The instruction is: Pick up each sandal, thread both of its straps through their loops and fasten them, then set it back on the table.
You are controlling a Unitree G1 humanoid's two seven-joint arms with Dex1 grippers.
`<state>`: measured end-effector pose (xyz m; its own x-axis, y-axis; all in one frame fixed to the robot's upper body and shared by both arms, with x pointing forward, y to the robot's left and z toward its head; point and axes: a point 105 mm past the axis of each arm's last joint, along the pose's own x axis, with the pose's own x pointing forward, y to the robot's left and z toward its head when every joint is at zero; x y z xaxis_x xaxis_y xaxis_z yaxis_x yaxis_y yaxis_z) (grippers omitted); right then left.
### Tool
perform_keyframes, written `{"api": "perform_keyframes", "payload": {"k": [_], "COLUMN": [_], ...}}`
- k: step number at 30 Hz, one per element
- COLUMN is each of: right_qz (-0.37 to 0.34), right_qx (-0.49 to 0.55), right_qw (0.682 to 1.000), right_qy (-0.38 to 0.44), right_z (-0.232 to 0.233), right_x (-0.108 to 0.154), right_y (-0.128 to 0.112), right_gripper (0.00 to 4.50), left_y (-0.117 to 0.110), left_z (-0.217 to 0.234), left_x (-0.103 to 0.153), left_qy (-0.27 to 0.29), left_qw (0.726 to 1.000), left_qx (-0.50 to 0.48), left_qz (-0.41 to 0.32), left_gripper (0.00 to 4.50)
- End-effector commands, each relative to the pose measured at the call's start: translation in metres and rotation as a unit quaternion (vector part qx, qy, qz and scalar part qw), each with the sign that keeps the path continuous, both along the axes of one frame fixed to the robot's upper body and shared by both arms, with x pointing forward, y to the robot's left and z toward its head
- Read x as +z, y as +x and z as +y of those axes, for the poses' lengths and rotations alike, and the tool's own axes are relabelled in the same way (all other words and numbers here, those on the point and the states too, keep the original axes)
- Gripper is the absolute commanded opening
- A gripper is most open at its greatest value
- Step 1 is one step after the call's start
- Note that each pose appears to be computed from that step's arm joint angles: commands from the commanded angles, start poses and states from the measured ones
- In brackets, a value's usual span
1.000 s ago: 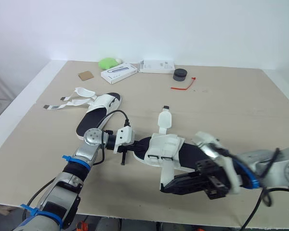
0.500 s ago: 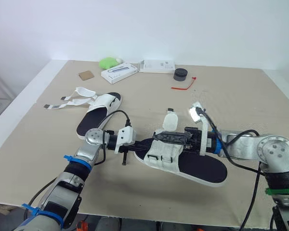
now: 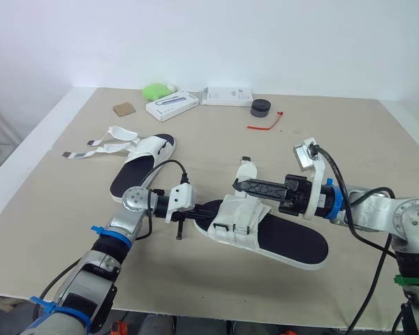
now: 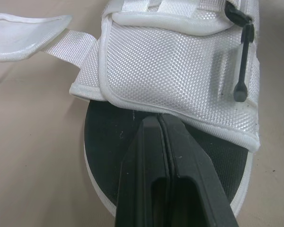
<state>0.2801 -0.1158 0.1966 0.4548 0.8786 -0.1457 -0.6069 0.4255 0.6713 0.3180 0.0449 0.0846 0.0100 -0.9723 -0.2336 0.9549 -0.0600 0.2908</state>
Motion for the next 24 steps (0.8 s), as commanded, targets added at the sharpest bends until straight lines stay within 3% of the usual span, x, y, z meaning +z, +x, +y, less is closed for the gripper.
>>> {"api": "perform_keyframes", "payload": {"k": [1,11,15,20,22,24], "right_qz": [-0.009,0.046,0.073,0.105,0.113,0.116], "right_qx": [-0.035,-0.109,-0.172,-0.234,-0.243,-0.246], "right_qw": [0.999,0.993,0.982,0.966,0.963,0.962], "right_qy": [0.014,0.017,0.028,0.025,0.017,0.020], "right_z": [-0.005,-0.024,-0.050,-0.062,-0.062,-0.062], "right_x": [0.005,-0.029,-0.045,-0.063,-0.068,-0.069], "right_y": [0.011,0.031,0.036,0.035,0.033,0.032], "right_gripper": [0.05,0.05,1.31,3.66,4.31,4.46], "left_y": [-0.019,-0.020,-0.020,-0.020,-0.020,-0.020], "left_z": [0.010,0.010,0.012,0.015,0.015,0.015], "left_x": [-0.053,-0.054,-0.053,-0.054,-0.054,-0.054], "left_qy": [0.089,0.088,0.087,0.088,0.088,0.089], "left_qw": [0.993,0.993,0.993,0.993,0.993,0.993], "left_qx": [-0.008,-0.006,-0.002,0.002,0.003,0.002], "left_qz": [0.075,0.076,0.076,0.078,0.078,0.078], "left_gripper": [0.00,0.00,0.00,0.00,0.00,0.00]}}
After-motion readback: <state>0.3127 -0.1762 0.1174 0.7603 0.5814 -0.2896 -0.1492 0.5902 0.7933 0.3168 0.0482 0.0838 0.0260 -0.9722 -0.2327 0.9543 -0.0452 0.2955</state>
